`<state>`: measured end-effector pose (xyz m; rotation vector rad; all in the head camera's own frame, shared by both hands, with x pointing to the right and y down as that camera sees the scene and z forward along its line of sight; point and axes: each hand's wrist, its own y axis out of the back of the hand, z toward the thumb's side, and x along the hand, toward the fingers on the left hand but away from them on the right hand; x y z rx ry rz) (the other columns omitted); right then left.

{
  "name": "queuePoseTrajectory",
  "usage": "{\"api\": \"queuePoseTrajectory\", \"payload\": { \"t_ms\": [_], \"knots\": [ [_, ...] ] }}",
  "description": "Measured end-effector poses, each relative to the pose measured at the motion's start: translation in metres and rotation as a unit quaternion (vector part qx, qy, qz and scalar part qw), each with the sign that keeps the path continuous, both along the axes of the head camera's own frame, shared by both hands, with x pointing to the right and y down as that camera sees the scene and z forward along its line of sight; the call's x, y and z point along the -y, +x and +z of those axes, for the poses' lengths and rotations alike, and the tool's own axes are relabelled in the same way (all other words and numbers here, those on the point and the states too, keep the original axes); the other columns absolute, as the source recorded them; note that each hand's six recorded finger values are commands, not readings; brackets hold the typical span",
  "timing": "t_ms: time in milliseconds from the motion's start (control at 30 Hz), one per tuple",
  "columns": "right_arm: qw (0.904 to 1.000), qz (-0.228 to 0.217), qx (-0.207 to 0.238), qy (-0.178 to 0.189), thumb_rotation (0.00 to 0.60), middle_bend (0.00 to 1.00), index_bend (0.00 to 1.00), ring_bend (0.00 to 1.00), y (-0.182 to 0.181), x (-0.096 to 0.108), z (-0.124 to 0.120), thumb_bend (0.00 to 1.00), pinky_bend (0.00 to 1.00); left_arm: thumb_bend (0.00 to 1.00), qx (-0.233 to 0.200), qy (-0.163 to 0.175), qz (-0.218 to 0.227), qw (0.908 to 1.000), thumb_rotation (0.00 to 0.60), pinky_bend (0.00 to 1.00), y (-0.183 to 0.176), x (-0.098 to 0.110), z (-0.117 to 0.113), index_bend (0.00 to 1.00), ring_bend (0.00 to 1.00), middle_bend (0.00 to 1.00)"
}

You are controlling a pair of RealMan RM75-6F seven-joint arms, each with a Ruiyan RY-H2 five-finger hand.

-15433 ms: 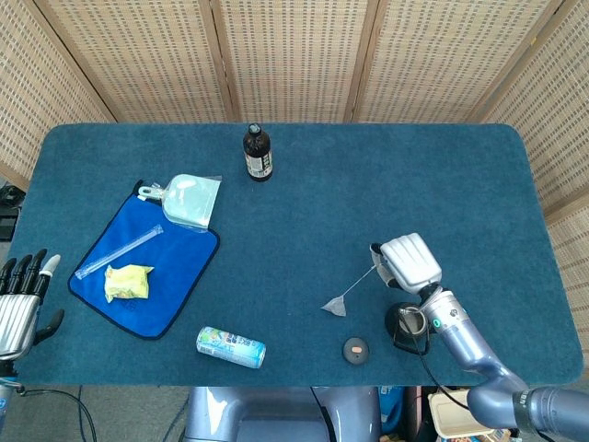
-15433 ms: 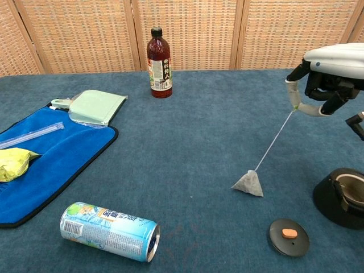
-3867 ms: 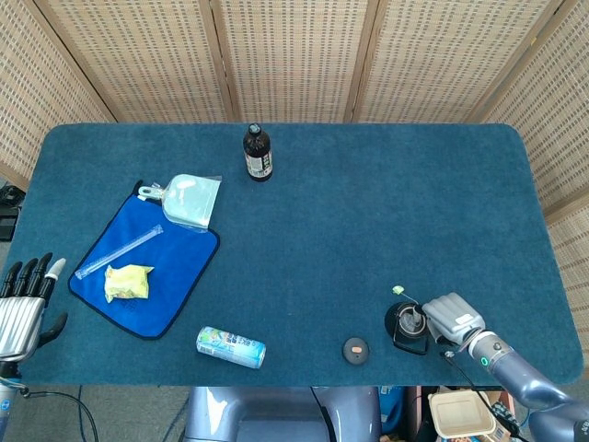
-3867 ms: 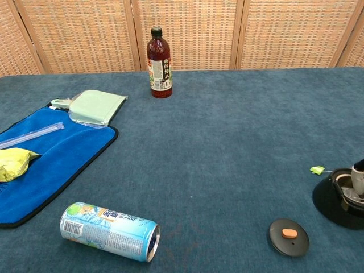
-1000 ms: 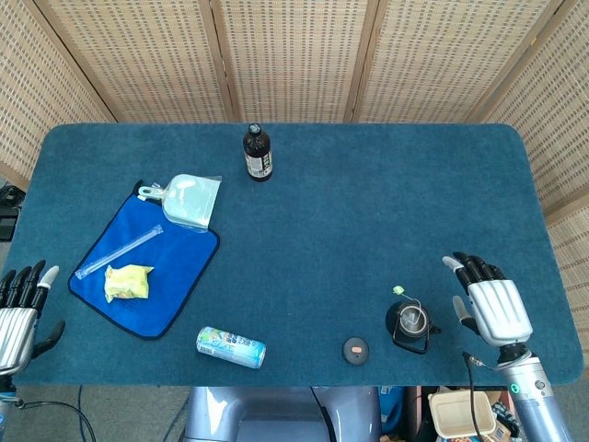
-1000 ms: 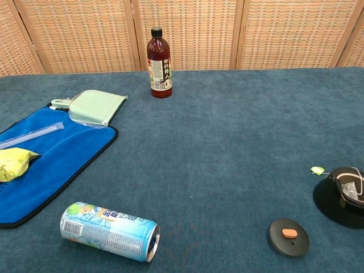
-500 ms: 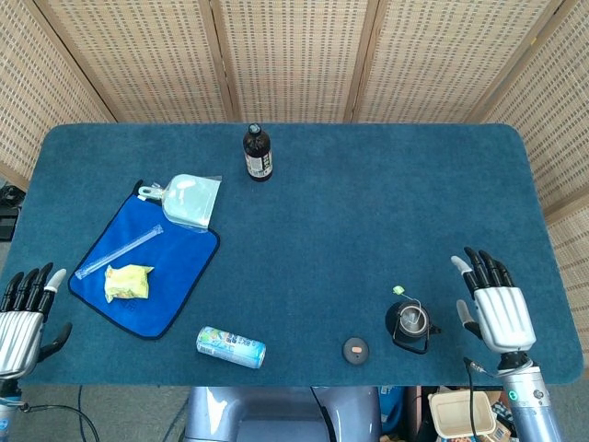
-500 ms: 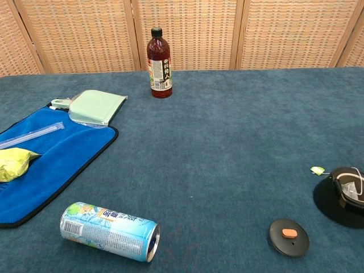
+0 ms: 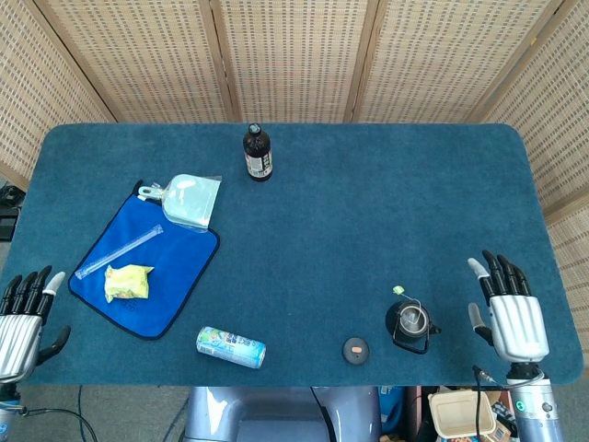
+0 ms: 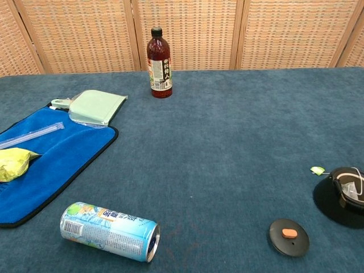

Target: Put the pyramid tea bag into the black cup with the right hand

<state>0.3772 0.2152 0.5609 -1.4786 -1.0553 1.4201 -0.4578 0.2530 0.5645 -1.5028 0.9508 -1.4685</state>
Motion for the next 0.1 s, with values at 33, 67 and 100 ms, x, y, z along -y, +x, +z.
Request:
{"api": "queuePoseTrajectory", "payload": {
  "t_ms": [33, 67, 100],
  "knots": [
    [1.0000, 0.001, 0.000, 0.001, 0.600, 0.13, 0.12, 0.08, 0.0004, -0.0002, -0.0001, 0.59, 0.17, 0.35, 0.000, 0.000, 0.000, 1.0000, 0.600, 0.00, -0.0001, 0.0000, 0.0001, 0.00, 0.00, 0.00],
    [1.0000, 0.001, 0.000, 0.001, 0.600, 0.13, 0.12, 0.08, 0.0007, -0.0004, -0.0003, 0.59, 0.17, 0.35, 0.000, 0.000, 0.000, 1.0000, 0.600, 0.00, -0.0001, 0.0002, 0.0000, 0.00, 0.00, 0.00],
    [1.0000, 0.001, 0.000, 0.001, 0.600, 0.13, 0.12, 0.08, 0.0009, -0.0007, -0.0004, 0.59, 0.17, 0.35, 0.000, 0.000, 0.000, 1.0000, 0.600, 0.00, -0.0002, 0.0003, 0.0000, 0.00, 0.00, 0.00]
  ]
}}
